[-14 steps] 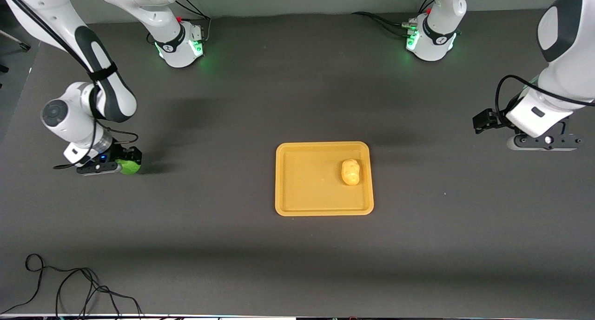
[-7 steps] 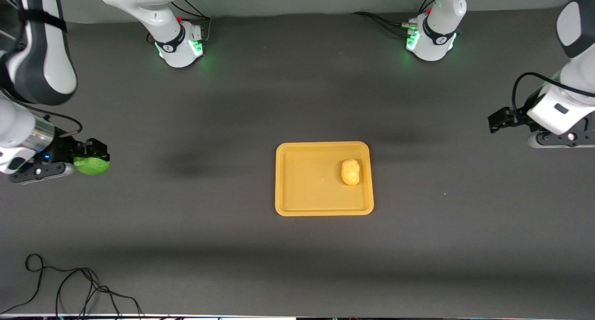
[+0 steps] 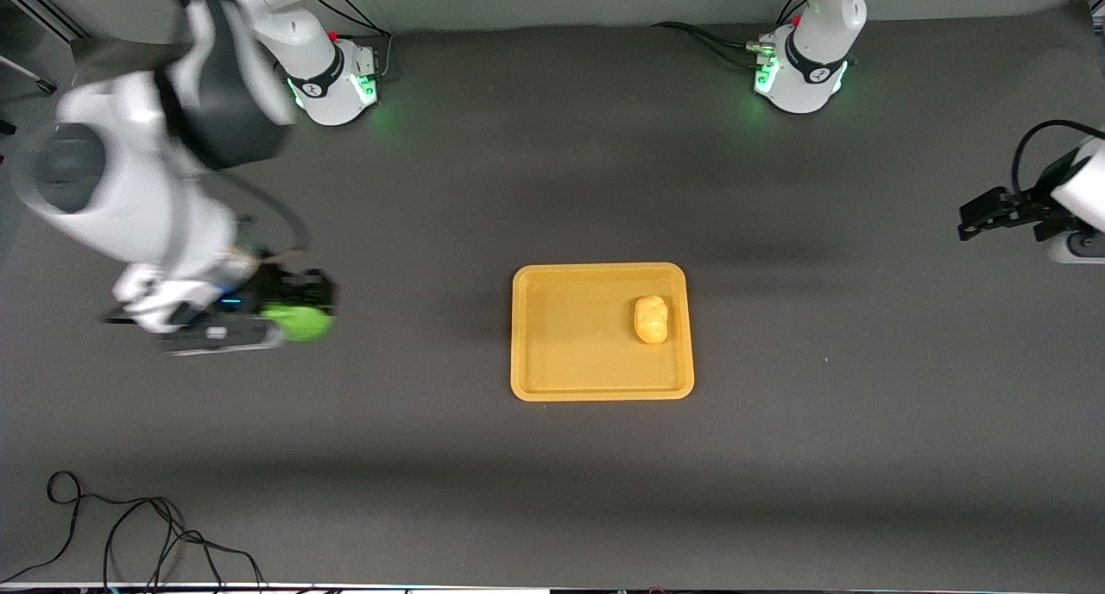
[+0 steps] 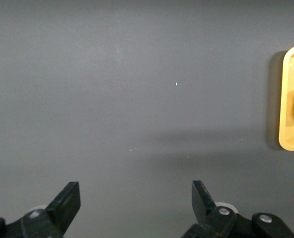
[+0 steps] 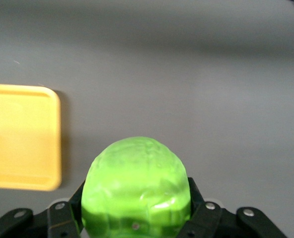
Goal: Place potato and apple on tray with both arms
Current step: 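Lift the green apple with the right gripper and carry it toward the tray, then lower the apple beside the potato and open the right gripper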
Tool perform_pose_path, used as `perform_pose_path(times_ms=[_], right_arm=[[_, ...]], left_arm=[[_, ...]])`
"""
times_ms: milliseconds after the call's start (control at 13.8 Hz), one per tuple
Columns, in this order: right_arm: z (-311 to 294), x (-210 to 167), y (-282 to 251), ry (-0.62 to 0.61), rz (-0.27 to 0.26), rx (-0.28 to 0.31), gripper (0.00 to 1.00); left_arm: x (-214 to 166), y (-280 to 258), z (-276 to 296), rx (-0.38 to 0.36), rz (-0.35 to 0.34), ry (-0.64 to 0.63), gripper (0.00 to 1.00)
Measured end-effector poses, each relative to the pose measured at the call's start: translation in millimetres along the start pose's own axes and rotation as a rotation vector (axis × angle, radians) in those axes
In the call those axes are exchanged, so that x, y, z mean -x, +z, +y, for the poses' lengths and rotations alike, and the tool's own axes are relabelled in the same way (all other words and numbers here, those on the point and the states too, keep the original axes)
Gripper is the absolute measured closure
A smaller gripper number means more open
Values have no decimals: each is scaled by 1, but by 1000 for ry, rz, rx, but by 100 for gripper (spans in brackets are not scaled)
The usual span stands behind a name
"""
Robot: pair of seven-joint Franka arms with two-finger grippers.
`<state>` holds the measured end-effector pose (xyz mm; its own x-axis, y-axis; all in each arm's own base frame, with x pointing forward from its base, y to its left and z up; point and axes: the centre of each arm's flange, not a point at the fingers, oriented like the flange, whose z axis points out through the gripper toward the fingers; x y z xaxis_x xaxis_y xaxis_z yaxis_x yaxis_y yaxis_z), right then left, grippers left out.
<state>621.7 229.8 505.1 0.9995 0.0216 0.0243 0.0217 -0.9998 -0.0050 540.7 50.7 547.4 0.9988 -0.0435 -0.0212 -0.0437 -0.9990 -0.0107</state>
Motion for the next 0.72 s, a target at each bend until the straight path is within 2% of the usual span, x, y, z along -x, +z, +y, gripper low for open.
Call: perform_pose_path(times_ms=[217, 435, 580, 725], right_arm=[[-115, 4, 32, 48, 3, 14, 23], [-230, 33, 78, 94, 9, 17, 23], [-279, 51, 106, 104, 22, -7, 23], [-302, 56, 146, 107, 29, -24, 23]], left_arm=[[-1, 0, 9, 13, 1, 13, 0], [-3, -1, 28, 14, 3, 5, 0], [-3, -1, 29, 14, 2, 5, 0], [-4, -1, 30, 13, 4, 6, 0]])
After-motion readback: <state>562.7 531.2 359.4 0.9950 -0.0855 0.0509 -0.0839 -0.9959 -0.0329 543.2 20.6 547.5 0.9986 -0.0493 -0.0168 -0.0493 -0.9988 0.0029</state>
